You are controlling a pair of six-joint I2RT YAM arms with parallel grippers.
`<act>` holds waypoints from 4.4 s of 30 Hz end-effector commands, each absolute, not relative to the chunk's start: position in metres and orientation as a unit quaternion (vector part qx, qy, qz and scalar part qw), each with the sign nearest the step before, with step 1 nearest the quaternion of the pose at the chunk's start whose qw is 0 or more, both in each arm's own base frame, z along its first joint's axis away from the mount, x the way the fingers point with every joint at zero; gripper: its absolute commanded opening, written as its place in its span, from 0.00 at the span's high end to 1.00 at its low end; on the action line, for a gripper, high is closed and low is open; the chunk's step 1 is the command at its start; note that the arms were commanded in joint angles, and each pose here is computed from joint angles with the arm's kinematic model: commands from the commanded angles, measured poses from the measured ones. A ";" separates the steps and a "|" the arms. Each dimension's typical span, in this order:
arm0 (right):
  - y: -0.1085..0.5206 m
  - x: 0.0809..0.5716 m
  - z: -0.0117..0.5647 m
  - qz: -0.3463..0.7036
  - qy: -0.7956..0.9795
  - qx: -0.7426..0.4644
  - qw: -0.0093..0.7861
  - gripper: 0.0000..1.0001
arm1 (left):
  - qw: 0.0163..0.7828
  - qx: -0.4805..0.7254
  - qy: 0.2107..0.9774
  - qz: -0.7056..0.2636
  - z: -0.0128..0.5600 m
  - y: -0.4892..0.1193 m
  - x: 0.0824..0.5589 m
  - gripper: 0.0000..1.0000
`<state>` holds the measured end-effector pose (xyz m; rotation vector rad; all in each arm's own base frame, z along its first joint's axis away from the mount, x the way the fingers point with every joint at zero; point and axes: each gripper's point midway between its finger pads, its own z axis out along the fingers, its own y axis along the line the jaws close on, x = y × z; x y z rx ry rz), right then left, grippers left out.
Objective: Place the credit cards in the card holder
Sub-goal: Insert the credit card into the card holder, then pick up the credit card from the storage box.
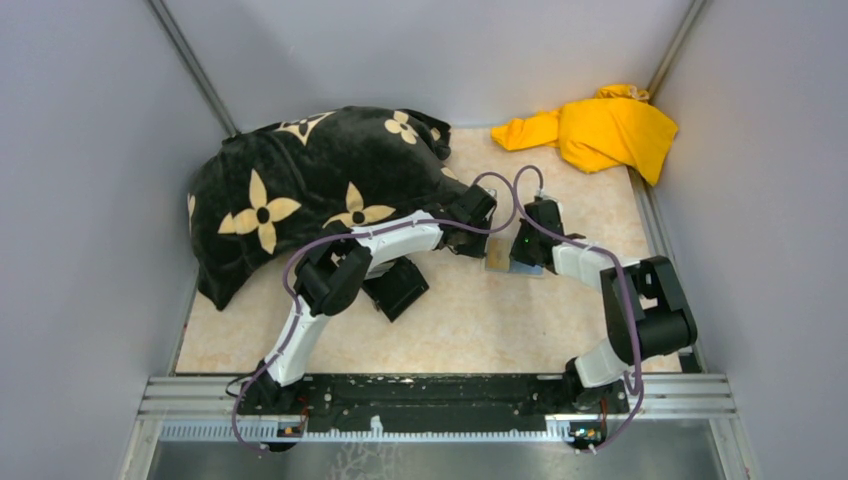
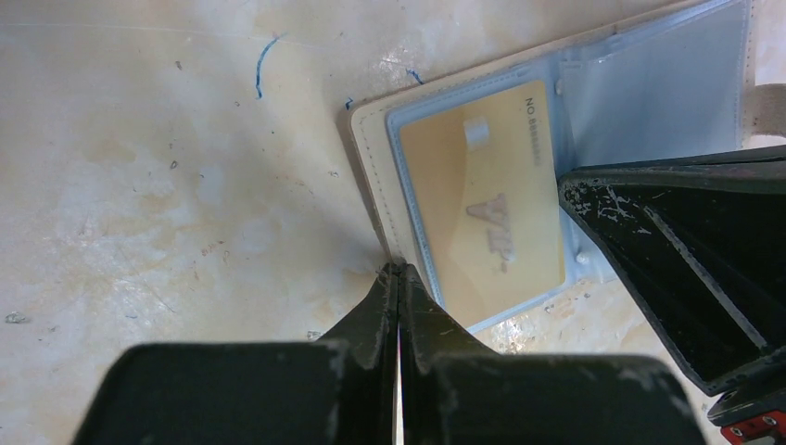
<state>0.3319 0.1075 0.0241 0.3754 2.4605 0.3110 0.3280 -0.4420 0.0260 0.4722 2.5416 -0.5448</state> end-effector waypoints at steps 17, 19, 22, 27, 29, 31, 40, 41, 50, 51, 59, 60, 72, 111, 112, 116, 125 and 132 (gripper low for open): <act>0.104 0.338 0.081 0.087 0.919 0.121 0.365 0.82 | 0.285 0.161 0.930 -0.166 0.049 -0.429 0.335 0.99; 0.104 0.339 0.085 0.086 0.918 0.117 0.368 0.79 | 0.294 0.158 0.928 -0.168 0.058 -0.430 0.338 0.99; 0.104 0.338 0.092 0.087 0.917 0.111 0.373 0.76 | 0.303 0.156 0.924 -0.172 0.071 -0.433 0.342 0.98; 0.103 0.337 0.107 0.091 0.913 0.091 0.388 0.74 | 0.335 0.143 0.914 -0.180 0.108 -0.432 0.349 0.92; 0.108 0.337 0.116 0.101 0.909 0.073 0.399 0.73 | 0.353 0.131 0.909 -0.178 0.125 -0.425 0.351 0.88; 0.115 0.337 0.128 0.112 0.901 0.054 0.415 0.72 | 0.374 0.116 0.903 -0.177 0.144 -0.414 0.350 0.86; 0.181 0.349 0.203 0.142 0.842 -0.071 0.515 0.69 | 0.459 0.005 0.871 -0.172 0.192 -0.324 0.320 0.66; 0.191 0.350 0.214 0.140 0.829 -0.087 0.534 0.68 | 0.464 -0.005 0.869 -0.174 0.195 -0.316 0.316 0.64; 0.278 0.350 0.272 0.365 0.673 -0.132 0.630 0.28 | 0.494 -0.090 0.849 -0.164 0.198 -0.252 0.290 0.55; 0.291 0.349 0.271 0.378 0.674 -0.157 0.615 0.26 | 0.496 -0.098 0.847 -0.163 0.198 -0.246 0.287 0.55; 0.343 0.357 0.259 0.351 0.700 -0.213 0.585 0.15 | 0.501 -0.157 0.836 -0.157 0.195 -0.204 0.267 0.41; 0.349 0.359 0.253 0.340 0.710 -0.219 0.577 0.14 | 0.499 -0.164 0.837 -0.154 0.193 -0.199 0.264 0.40; 0.421 0.336 0.185 0.295 0.780 -0.318 0.451 0.40 | 0.494 -0.249 0.819 -0.153 0.177 -0.155 0.240 0.46; 0.469 0.288 0.094 0.296 0.841 -0.373 0.258 0.69 | 0.515 -0.278 0.797 -0.150 0.178 -0.136 0.237 0.45; 0.469 0.287 0.095 0.298 0.842 -0.370 0.257 0.71 | 0.515 -0.278 0.797 -0.151 0.179 -0.136 0.237 0.45; 0.469 0.285 0.099 0.304 0.842 -0.367 0.255 0.80 | 0.515 -0.275 0.797 -0.153 0.179 -0.137 0.238 0.45; 0.474 0.279 0.128 0.317 0.832 -0.366 0.271 0.86 | 0.520 -0.266 0.797 -0.157 0.185 -0.144 0.243 0.45; 0.478 0.272 0.137 0.319 0.828 -0.371 0.273 0.85 | 0.520 -0.262 0.796 -0.164 0.187 -0.149 0.245 0.45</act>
